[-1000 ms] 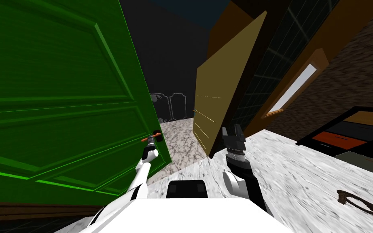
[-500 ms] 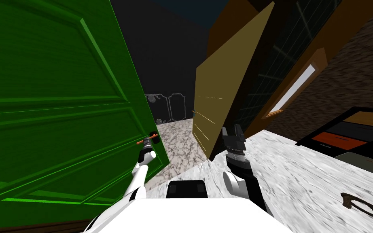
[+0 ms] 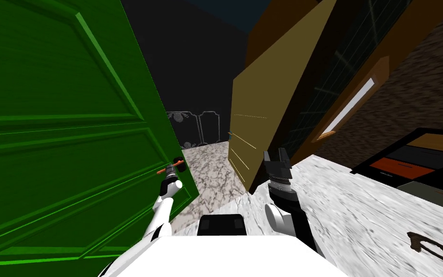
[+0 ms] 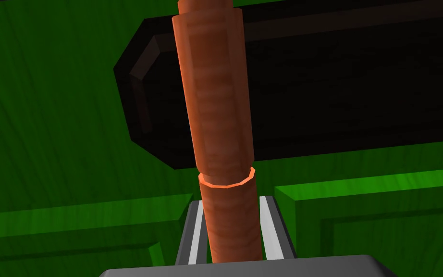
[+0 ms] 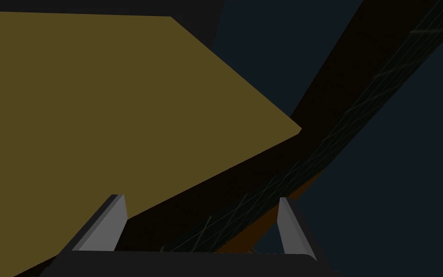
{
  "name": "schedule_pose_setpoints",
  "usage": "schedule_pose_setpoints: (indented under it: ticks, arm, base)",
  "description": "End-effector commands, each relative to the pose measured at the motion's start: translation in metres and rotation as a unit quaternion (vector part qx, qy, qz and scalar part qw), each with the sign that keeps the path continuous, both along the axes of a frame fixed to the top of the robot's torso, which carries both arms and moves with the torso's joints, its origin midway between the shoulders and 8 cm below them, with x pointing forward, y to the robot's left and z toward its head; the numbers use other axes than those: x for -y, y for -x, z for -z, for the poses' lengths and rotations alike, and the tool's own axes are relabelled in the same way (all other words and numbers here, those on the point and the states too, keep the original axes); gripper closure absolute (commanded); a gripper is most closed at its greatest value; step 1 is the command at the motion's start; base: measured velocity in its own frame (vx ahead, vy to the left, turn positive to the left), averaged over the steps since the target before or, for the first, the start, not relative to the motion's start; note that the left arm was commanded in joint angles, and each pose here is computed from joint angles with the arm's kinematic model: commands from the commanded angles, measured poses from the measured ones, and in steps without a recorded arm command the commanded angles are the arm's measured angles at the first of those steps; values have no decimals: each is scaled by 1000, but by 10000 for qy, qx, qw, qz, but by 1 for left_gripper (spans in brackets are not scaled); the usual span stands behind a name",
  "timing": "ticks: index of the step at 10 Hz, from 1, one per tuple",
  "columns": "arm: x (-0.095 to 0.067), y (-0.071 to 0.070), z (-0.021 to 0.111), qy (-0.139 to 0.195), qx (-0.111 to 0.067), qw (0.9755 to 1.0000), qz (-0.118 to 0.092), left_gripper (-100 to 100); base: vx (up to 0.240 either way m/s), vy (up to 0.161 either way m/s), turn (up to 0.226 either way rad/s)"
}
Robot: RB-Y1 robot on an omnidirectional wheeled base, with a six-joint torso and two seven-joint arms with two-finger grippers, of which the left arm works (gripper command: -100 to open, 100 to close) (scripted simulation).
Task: Push the door open
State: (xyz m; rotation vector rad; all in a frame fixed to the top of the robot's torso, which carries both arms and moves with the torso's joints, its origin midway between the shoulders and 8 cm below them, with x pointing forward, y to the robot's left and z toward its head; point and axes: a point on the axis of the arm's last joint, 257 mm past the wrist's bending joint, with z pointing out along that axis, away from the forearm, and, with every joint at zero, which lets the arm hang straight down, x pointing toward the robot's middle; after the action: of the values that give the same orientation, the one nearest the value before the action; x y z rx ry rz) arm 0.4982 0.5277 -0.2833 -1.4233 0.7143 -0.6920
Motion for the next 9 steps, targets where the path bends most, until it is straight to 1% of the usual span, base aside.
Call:
schedule_pose_setpoints:
  ticks: [1, 3, 4, 5, 6, 7, 8, 9]
  arm:
    - [-21, 14, -5, -68, 42, 9997, -227, 100]
    - [-38, 30, -3, -26, 41, 9989, -460, 100]
    - [-42, 34, -3, -15, 40, 9987, -513, 100]
    - [-42, 34, -3, -15, 40, 9987, -513, 100]
    - [-52, 45, -1, 19, 37, 9978, -668, 100]
    - [-52, 45, -1, 19, 37, 9978, -668, 100]
    - [-54, 49, 0, 31, 36, 9974, -713, 100]
    - [-62, 59, 2, 65, 32, 9964, -844, 100]
  base:
    - [157, -10, -30]
    - [170, -17, -16]
    - [146, 10, -28]
    - [89, 26, 2]
    - [123, 11, -44]
    - [120, 10, -13]
    - [88, 13, 0]
    - [128, 5, -31]
